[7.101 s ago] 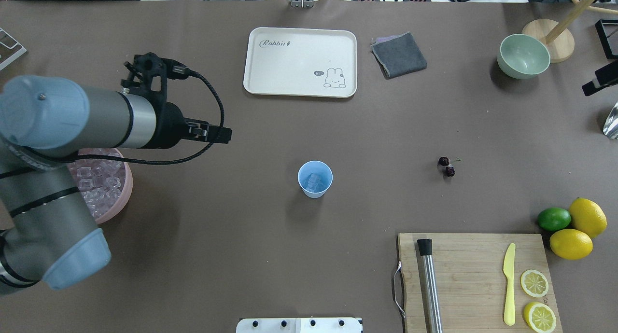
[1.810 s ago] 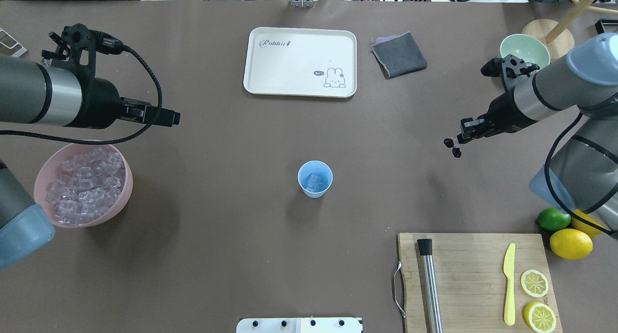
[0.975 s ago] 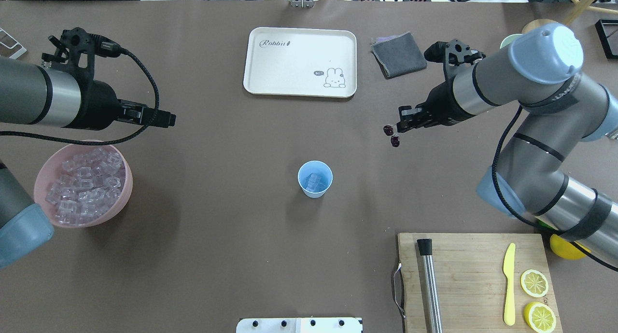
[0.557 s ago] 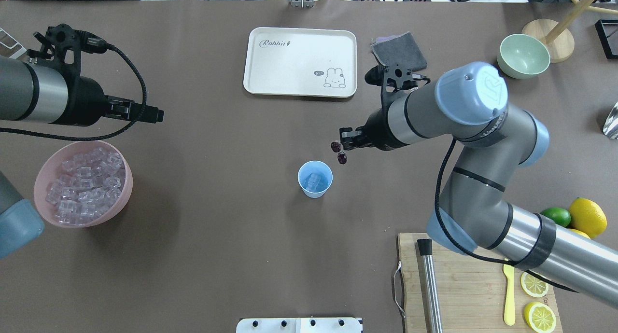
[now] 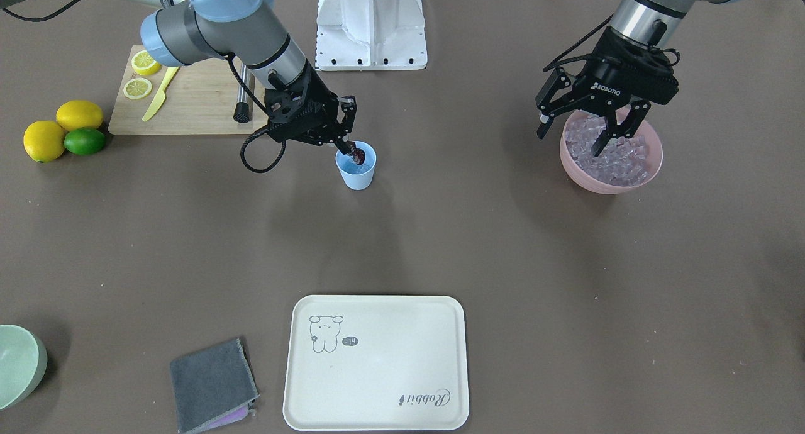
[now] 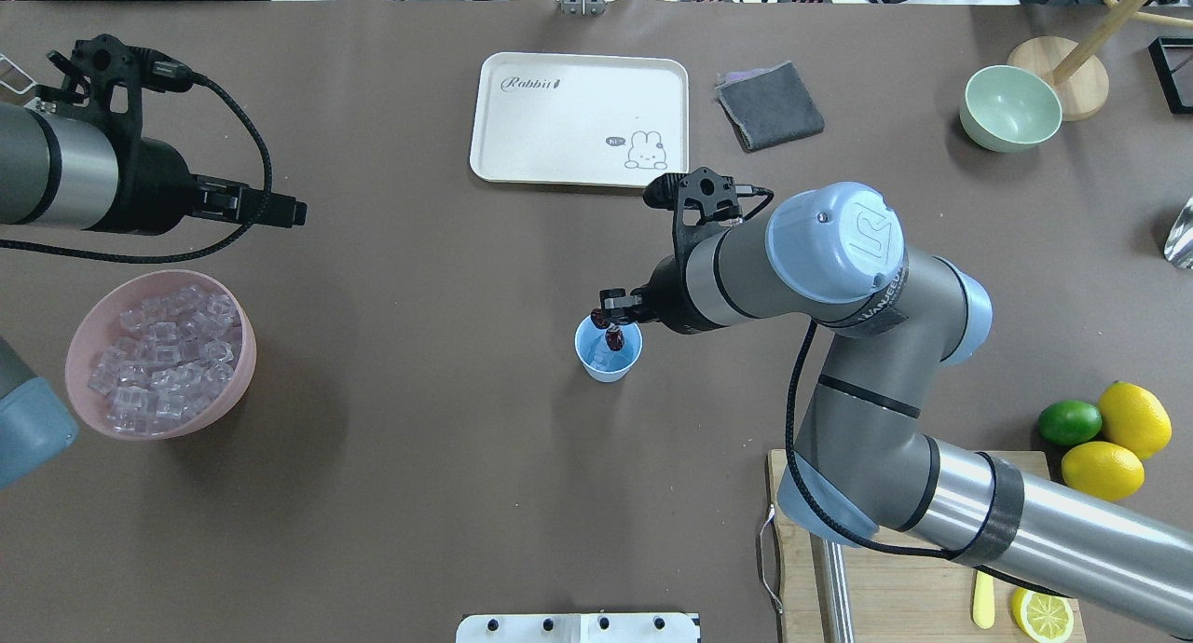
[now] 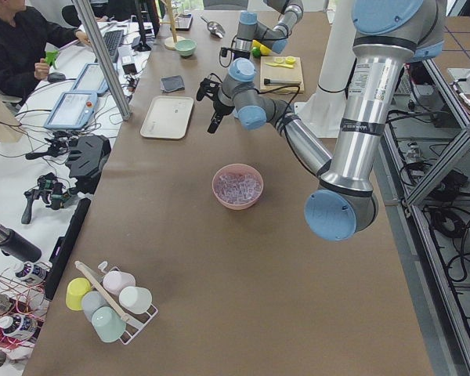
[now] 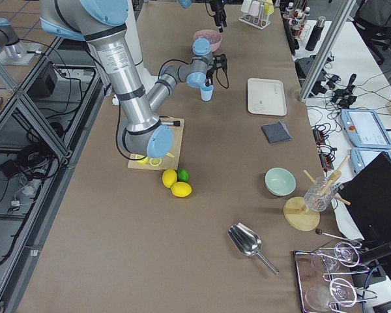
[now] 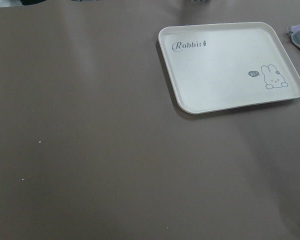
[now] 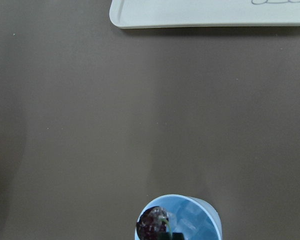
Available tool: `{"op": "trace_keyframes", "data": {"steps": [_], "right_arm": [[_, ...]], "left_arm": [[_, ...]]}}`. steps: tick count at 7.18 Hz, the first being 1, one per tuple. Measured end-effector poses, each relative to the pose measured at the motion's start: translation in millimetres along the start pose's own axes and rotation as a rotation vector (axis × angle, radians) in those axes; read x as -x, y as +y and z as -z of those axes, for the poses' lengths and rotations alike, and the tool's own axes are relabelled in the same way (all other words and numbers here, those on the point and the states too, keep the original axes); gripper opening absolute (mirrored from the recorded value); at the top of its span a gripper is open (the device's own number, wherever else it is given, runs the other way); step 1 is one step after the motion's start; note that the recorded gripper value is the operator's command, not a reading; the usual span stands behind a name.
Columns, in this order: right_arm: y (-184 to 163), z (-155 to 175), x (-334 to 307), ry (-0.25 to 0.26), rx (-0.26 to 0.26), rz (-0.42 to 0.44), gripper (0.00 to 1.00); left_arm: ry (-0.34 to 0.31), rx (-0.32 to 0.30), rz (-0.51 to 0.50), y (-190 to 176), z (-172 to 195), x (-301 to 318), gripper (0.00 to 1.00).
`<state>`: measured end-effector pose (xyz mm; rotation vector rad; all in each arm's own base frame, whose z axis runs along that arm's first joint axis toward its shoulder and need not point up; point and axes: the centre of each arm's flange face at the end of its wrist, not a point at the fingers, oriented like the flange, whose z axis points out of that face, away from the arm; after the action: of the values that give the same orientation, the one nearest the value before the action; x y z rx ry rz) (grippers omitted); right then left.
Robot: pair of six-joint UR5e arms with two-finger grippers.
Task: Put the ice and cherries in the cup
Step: 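Lower the cherries into the cup and open the right gripper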
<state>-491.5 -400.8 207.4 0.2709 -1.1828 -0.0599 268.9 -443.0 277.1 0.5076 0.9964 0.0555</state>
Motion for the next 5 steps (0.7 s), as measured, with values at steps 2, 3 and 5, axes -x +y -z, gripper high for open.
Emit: {"op": "trace_keyframes", "data": {"steps": [2, 3, 5], "right_arm": [[5.4, -4.4, 0.1, 0.005, 0.007, 0.002, 1.0], [7.7, -6.0, -0.9, 0.008, 0.01, 0.003, 1.0], [2.6, 3.7, 1.3, 0.032, 0.013, -0.024, 1.0]], "left_arm": [[0.006, -0.002, -0.003, -1.6, 0.9, -2.8, 0.98], [0.008, -0.003, -0.003, -2.3, 1.3, -3.9, 0.98], [0.004, -0.011, 0.012, -4.2, 2.5, -2.5, 0.98]]}}
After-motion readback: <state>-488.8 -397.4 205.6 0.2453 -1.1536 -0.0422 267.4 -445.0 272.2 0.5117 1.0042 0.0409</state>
